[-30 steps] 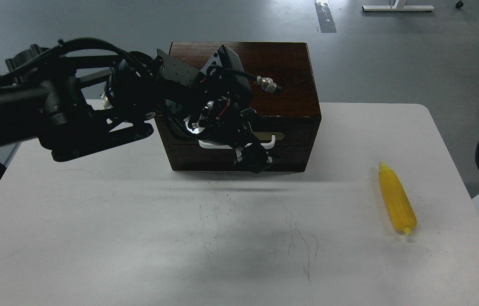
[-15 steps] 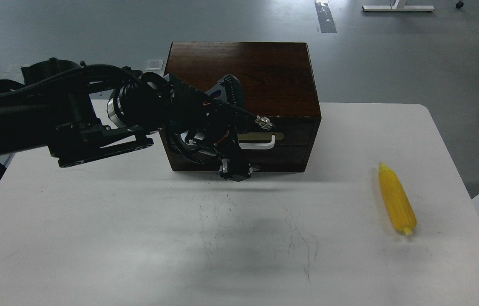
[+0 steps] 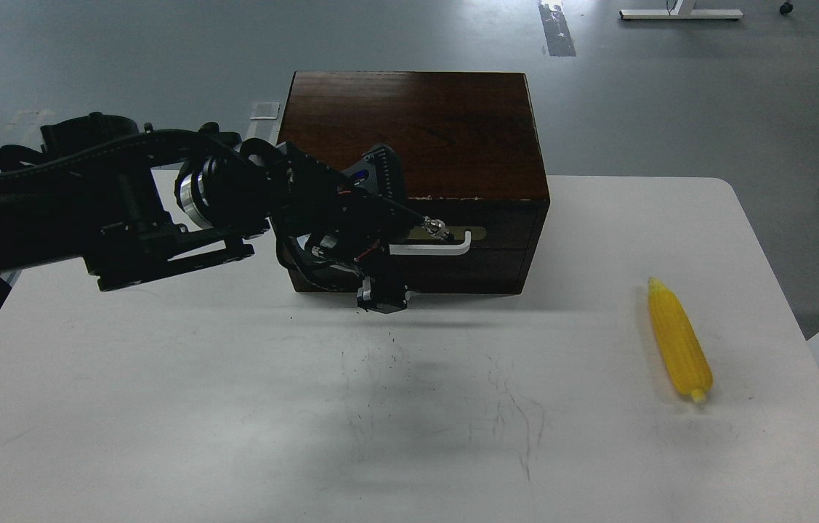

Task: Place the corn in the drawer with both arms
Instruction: 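Pull the drawer handle toward the robot with the left gripper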

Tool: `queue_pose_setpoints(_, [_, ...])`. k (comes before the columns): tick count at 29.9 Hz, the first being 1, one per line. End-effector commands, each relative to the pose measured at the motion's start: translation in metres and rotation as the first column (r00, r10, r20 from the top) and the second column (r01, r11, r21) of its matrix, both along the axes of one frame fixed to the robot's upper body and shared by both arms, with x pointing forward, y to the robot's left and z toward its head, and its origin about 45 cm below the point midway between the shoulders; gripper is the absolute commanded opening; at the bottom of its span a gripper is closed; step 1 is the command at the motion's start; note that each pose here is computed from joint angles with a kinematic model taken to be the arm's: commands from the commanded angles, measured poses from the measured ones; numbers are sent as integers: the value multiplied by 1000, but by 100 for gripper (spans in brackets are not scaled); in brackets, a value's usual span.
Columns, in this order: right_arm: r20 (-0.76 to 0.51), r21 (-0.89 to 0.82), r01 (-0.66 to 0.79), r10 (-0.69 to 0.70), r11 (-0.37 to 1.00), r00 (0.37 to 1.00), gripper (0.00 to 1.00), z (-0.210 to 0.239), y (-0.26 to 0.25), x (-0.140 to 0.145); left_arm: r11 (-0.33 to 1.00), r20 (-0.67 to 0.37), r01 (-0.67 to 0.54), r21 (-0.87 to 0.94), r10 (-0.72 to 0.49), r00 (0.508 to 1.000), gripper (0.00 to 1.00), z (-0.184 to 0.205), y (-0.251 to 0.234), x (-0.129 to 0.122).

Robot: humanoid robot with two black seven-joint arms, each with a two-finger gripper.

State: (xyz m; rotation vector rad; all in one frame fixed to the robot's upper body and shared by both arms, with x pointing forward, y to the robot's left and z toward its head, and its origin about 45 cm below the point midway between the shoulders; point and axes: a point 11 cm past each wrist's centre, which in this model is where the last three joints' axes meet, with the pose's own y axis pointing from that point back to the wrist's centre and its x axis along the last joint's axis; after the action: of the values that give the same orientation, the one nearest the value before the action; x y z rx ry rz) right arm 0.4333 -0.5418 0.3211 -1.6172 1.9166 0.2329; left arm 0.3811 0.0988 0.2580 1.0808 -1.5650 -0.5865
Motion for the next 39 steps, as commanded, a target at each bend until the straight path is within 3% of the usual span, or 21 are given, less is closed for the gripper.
queue_pose_setpoints(1, [-1,-1,3,-3,1000,1000,100,0,-1,0,1000,-9,-1,5,1,1000,89,-5,1,-2])
queue_pose_setpoints(9, [-1,-1,3,-3,1000,1000,100,0,-1,0,1000,-12,8,6,-8,1000,86,-5,0,-3])
queue_pose_setpoints(10, [-1,-1,3,-3,1000,1000,100,0,-1,0,1000,-14,9,5,-9,1000,78,-4,-1,-3])
queue_pose_setpoints(15, [-1,-2,5,-5,1000,1000,100,0,-2,-1,1000,-23,11,4,-11,1000,59,-5,0,-4])
queue_pose_setpoints(39, [2,-10,15,-15,1000,1000,100,4,-7,-3,999,-56,48,4,-48,997,62,-3,-4,-12])
